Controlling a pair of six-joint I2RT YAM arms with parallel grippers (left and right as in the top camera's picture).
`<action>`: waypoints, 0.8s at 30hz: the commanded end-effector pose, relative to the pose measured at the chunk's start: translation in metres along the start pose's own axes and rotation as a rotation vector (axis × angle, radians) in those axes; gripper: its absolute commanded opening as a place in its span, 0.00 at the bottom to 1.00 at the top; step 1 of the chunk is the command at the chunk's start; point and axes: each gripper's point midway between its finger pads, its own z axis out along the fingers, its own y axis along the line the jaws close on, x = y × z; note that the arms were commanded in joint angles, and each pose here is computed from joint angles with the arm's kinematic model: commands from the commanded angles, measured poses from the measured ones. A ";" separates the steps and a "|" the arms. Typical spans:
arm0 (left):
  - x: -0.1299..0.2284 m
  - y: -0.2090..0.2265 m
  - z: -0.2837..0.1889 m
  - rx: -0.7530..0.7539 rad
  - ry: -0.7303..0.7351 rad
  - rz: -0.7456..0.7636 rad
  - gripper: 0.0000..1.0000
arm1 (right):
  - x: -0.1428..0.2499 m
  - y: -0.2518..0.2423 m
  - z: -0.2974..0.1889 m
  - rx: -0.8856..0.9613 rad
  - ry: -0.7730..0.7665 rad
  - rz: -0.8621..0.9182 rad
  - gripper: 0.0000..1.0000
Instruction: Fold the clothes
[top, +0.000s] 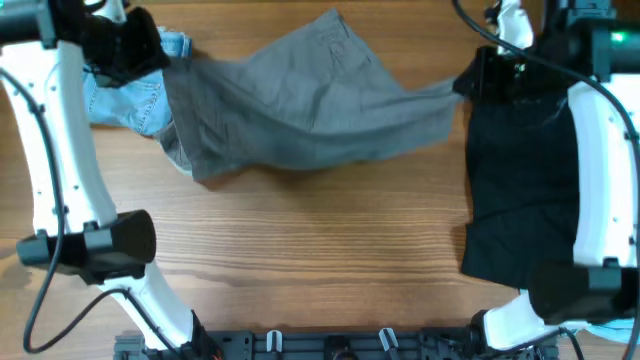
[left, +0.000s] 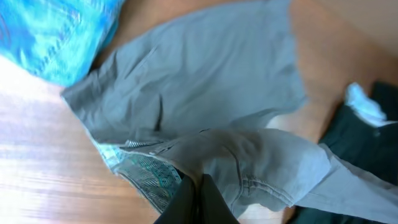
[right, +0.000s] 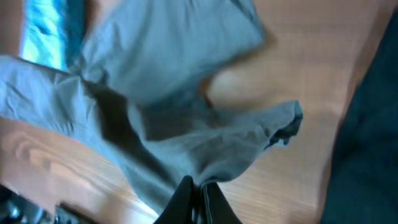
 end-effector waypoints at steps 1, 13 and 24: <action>0.015 0.001 -0.003 -0.019 0.022 0.029 0.04 | 0.015 -0.012 -0.010 0.098 0.041 -0.020 0.04; 0.182 0.066 0.058 -0.187 0.537 -0.161 0.08 | 0.074 -0.044 0.036 0.165 0.280 0.185 0.13; 0.145 0.101 0.136 -0.237 0.275 -0.167 0.44 | 0.062 -0.086 0.064 0.323 0.189 0.246 0.80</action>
